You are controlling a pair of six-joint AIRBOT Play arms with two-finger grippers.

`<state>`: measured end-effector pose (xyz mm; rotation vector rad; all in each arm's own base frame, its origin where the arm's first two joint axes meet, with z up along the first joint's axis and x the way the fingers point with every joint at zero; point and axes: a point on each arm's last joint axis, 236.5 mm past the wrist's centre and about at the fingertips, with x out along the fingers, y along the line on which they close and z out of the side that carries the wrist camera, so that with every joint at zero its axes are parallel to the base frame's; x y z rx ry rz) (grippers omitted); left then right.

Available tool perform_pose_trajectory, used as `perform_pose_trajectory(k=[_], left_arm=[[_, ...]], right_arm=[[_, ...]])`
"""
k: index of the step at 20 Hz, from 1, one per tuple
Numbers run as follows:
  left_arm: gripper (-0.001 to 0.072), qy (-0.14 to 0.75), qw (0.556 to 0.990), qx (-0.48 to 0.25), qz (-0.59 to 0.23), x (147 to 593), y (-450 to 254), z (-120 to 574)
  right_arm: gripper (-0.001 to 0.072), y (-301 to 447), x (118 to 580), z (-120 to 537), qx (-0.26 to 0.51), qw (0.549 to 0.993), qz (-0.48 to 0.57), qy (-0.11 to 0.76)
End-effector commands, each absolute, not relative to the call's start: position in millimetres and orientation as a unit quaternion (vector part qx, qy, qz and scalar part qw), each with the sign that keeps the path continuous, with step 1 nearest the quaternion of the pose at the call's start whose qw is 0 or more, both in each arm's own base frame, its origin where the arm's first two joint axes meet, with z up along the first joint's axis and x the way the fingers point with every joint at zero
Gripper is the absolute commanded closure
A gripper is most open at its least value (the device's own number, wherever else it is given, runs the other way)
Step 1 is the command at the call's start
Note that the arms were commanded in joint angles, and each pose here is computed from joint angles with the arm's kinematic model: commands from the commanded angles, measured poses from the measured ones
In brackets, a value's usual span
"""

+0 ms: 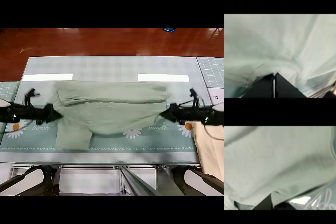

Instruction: Fold the shirts.

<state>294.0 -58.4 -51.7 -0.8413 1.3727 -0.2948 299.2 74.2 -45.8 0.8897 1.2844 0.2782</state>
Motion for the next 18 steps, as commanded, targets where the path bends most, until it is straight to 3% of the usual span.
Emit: perform_pose_trajectory(k=[1, 10, 18], left_arm=[[0.0687, 0.541, 0.717, -0.402, -0.176, 354.1, -64.9, 8.1], [0.0687, 0.544, 0.71, -0.409, -0.18, 466.8, -64.7, 7.4], [0.0687, 0.539, 0.706, -0.433, -0.154, 521.6, -49.7, -26.3]], right_arm=[[0.069, 62.6, 338.7, -8.2, 0.375, 0.729, 0.144, 0.554], [0.0689, 35.0, 437.4, -13.1, 0.383, 0.736, 0.153, 0.537], [0.0689, 23.6, 485.3, -40.7, 0.404, 0.729, 0.153, 0.532]])
